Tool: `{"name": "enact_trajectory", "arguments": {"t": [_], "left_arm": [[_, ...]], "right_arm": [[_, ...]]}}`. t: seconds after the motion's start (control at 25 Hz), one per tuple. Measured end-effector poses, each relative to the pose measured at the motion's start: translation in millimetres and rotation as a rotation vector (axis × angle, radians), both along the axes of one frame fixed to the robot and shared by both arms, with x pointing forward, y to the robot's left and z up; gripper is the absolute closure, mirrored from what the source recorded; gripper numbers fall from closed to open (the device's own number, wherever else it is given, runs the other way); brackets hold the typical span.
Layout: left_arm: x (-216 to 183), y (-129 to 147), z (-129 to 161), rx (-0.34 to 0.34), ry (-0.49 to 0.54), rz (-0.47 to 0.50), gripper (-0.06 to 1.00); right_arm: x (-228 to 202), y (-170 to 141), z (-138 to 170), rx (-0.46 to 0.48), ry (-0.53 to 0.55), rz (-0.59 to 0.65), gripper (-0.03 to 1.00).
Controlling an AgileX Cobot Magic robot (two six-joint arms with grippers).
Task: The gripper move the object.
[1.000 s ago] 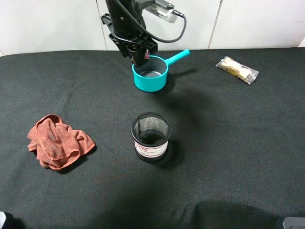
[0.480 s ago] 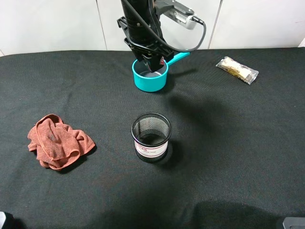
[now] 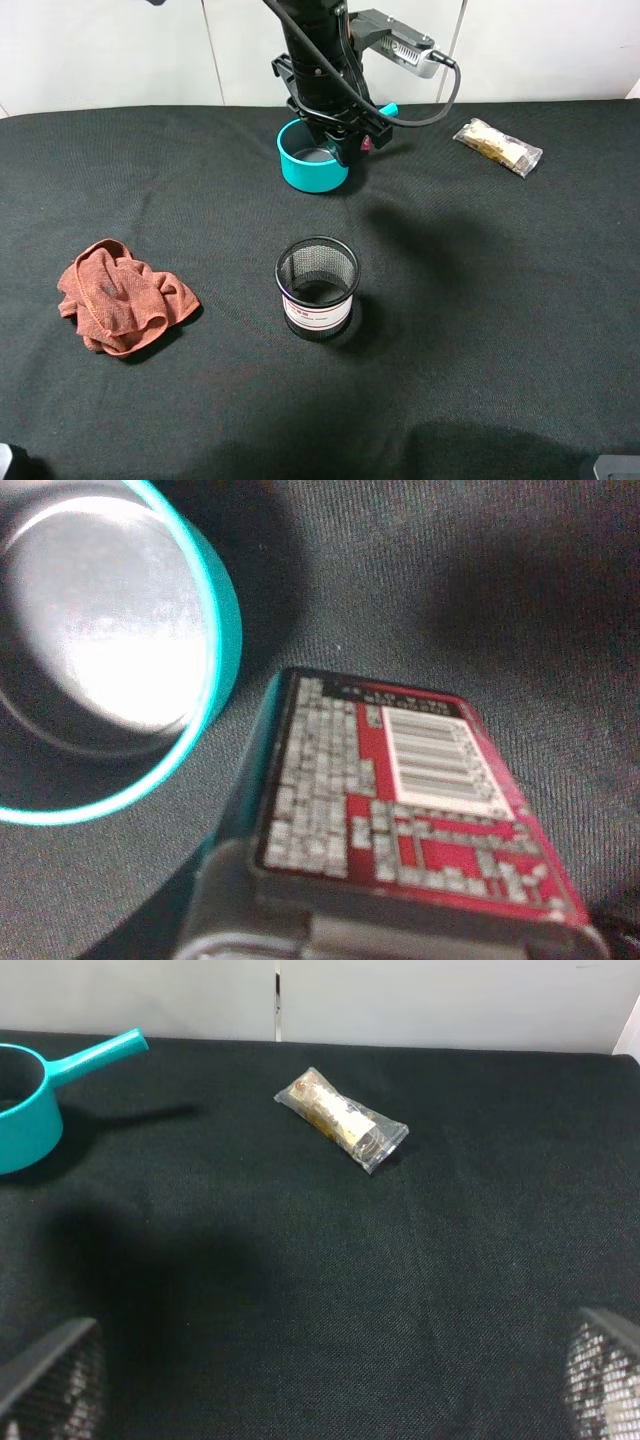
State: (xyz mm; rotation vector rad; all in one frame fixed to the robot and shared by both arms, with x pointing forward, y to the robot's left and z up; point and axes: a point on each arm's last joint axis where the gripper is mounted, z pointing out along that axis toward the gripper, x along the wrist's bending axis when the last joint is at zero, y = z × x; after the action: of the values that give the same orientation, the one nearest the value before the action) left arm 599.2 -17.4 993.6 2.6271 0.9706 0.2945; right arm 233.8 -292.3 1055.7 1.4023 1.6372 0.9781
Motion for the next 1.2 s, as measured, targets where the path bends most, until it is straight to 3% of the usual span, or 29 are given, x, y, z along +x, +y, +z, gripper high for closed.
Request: {"name": "enact_trajectory", "arguments": {"t": [1.2], "left_arm": [[26.4, -27.4, -66.7, -0.026, 0.022, 0.002, 0.48]], "right_arm": [[0.0, 0.2, 0.0, 0.002, 0.0, 0.002, 0.27]]}}
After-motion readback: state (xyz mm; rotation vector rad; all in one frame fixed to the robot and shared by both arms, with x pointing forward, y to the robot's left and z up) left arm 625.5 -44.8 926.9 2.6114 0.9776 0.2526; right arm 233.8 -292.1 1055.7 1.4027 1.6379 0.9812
